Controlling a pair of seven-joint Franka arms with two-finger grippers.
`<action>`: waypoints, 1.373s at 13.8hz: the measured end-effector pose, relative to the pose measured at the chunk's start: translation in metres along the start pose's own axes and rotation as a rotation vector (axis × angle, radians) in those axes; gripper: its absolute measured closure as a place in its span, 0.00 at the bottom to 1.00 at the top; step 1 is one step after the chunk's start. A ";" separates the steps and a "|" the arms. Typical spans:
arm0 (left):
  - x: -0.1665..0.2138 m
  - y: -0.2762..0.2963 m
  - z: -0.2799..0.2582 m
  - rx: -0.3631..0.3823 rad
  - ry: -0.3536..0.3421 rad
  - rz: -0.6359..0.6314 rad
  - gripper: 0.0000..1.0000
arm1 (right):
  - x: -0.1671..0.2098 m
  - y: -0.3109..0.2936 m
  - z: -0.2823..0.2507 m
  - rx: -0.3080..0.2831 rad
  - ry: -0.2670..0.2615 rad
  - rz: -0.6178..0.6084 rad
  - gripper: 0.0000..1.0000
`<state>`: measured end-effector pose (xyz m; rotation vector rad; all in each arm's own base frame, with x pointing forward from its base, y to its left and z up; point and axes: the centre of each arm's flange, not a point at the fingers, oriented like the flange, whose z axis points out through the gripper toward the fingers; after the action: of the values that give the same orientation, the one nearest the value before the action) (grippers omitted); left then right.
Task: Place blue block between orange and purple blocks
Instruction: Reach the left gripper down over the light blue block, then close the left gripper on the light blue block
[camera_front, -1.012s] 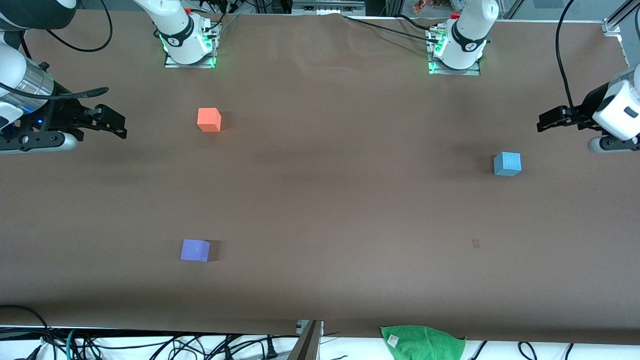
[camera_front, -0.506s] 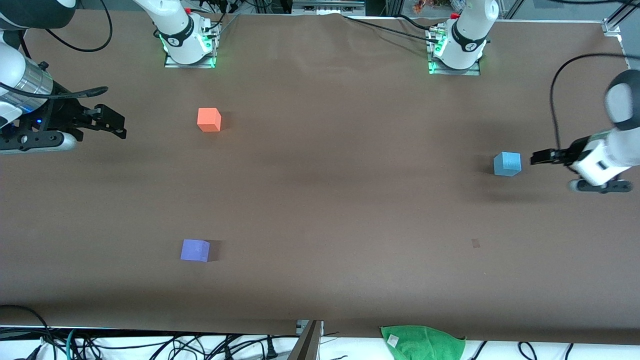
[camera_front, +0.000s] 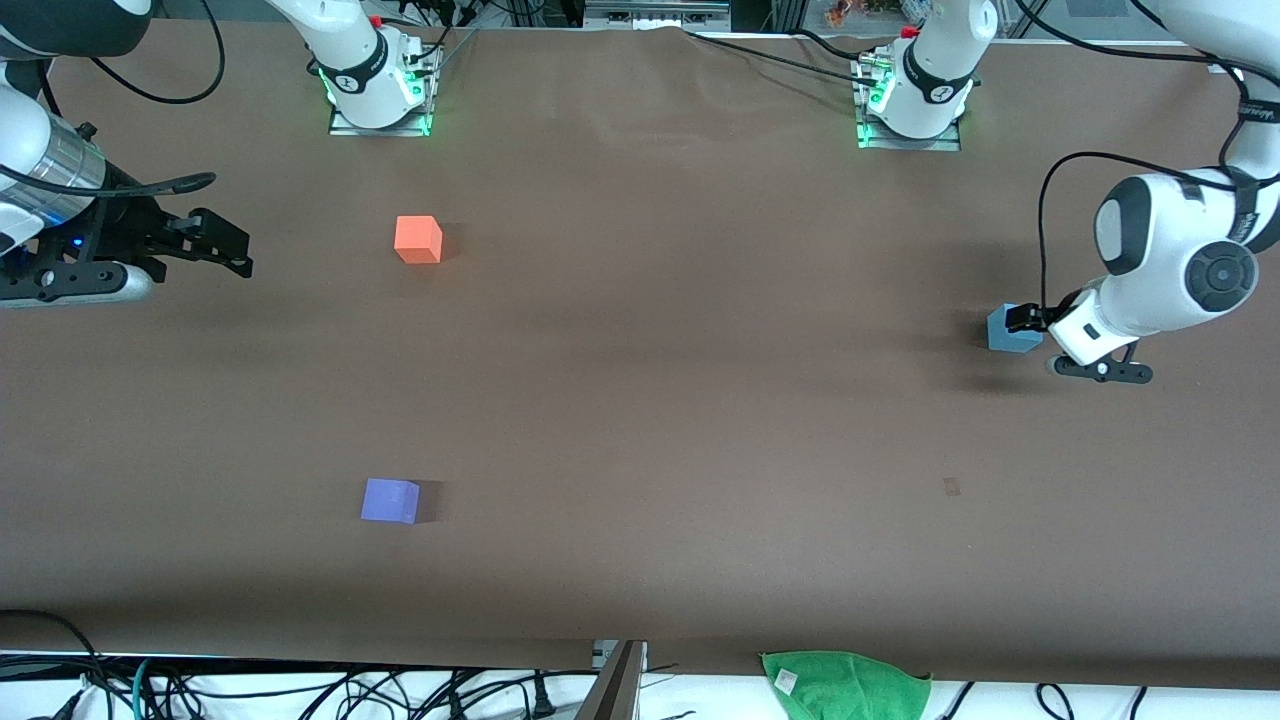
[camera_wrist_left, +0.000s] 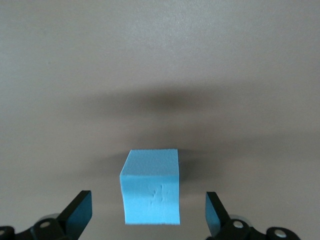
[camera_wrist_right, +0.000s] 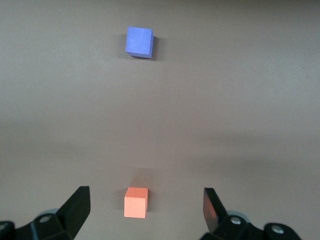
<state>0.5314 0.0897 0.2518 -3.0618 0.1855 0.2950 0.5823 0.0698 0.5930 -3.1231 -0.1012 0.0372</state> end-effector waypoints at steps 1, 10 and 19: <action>-0.003 0.003 0.013 -0.001 0.013 0.004 0.00 | 0.000 0.000 0.000 0.000 0.000 0.000 0.00; -0.019 -0.010 0.060 0.022 0.017 0.039 0.00 | 0.000 0.000 0.000 0.000 0.000 0.000 0.00; -0.004 0.033 0.040 0.012 -0.025 0.124 0.41 | 0.000 0.000 0.000 0.000 0.000 0.000 0.00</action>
<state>0.5164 0.0606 0.2115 -3.0389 0.3757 0.3376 0.5824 0.0697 0.5931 -3.1231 -0.1008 0.0369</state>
